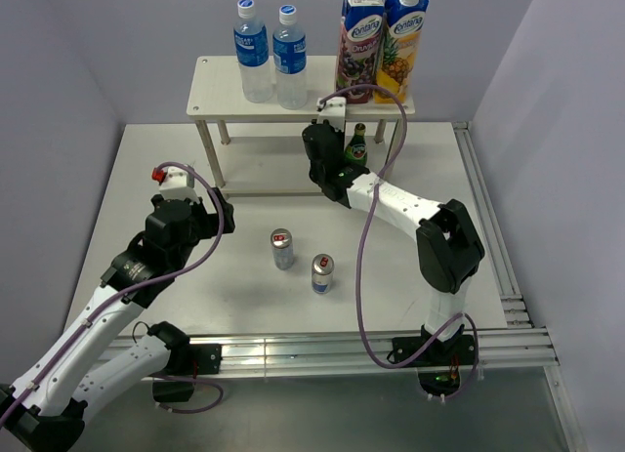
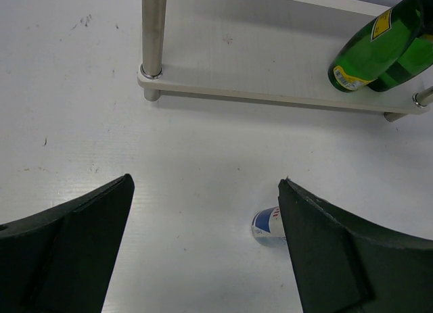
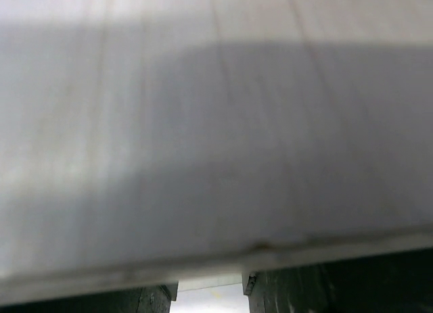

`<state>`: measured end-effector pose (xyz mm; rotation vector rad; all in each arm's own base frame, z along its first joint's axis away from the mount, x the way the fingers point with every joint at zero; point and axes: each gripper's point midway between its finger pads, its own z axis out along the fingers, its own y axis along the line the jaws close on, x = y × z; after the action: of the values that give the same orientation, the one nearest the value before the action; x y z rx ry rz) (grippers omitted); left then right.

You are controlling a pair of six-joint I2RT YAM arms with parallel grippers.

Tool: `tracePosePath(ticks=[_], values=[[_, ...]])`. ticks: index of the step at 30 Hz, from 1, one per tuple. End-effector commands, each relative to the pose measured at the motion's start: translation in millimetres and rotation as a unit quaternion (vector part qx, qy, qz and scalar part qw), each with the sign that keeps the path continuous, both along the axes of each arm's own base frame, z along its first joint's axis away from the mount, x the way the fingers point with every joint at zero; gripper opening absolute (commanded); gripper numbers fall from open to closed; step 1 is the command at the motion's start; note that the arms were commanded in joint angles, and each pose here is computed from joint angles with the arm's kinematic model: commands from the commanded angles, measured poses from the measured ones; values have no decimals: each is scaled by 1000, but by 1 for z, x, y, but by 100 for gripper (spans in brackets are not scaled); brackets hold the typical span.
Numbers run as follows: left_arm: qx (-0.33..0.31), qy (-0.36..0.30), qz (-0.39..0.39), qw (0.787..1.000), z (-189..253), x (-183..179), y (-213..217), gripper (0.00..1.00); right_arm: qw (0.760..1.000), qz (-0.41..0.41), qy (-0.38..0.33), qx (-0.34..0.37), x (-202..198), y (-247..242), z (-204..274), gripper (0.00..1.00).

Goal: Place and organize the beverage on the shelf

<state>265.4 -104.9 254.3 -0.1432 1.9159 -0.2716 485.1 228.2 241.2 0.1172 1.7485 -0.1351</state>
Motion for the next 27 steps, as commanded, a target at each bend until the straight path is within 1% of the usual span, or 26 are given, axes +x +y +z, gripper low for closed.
tracePosePath(ticks=[1, 2, 5, 9, 10, 12, 13, 14, 16, 21, 25, 27], values=[[-7, -6, -1, 1000, 4, 1, -1, 95, 995, -40, -75, 60, 3, -12, 54, 22], [-7, -6, 0, 1000, 4, 1, 0, 95, 995, -40, -74, 60, 3, -13, 53, 32], [-7, -7, 0, 1000, 4, 0, 0, 95, 995, -41, -70, 63, -1, -14, 49, 47], [-6, -6, 0, 1000, 4, 0, 0, 95, 994, -43, -67, 70, -5, -18, 48, 58], [-7, -7, 1, 1000, 4, 0, 0, 95, 994, -42, -67, 72, -6, -18, 48, 63], [-6, -7, 2, 1000, 4, 0, 1, 95, 994, -39, -65, 77, -10, -18, 48, 68], [-6, -7, 2, 1000, 4, 1, 1, 95, 994, -39, -63, 78, -11, -19, 48, 71], [-6, -7, 2, 1000, 4, 0, 1, 95, 994, -38, -62, 78, -15, -21, 48, 78], [-6, -6, 2, 1000, 3, 0, 1, 95, 994, -34, -61, 82, -21, -20, 49, 85], [-5, -5, 1, 1000, 3, 1, 0, 95, 994, -20, -54, 96, -46, -18, 54, 87], [-5, -3, 0, 1000, 2, 2, -1, 95, 994, -16, -46, 101, -72, -24, 54, 91], [-3, 1, -1, 1000, 0, 2, -1, 95, 992, -12, -41, 115, -82, -22, 53, 91]])
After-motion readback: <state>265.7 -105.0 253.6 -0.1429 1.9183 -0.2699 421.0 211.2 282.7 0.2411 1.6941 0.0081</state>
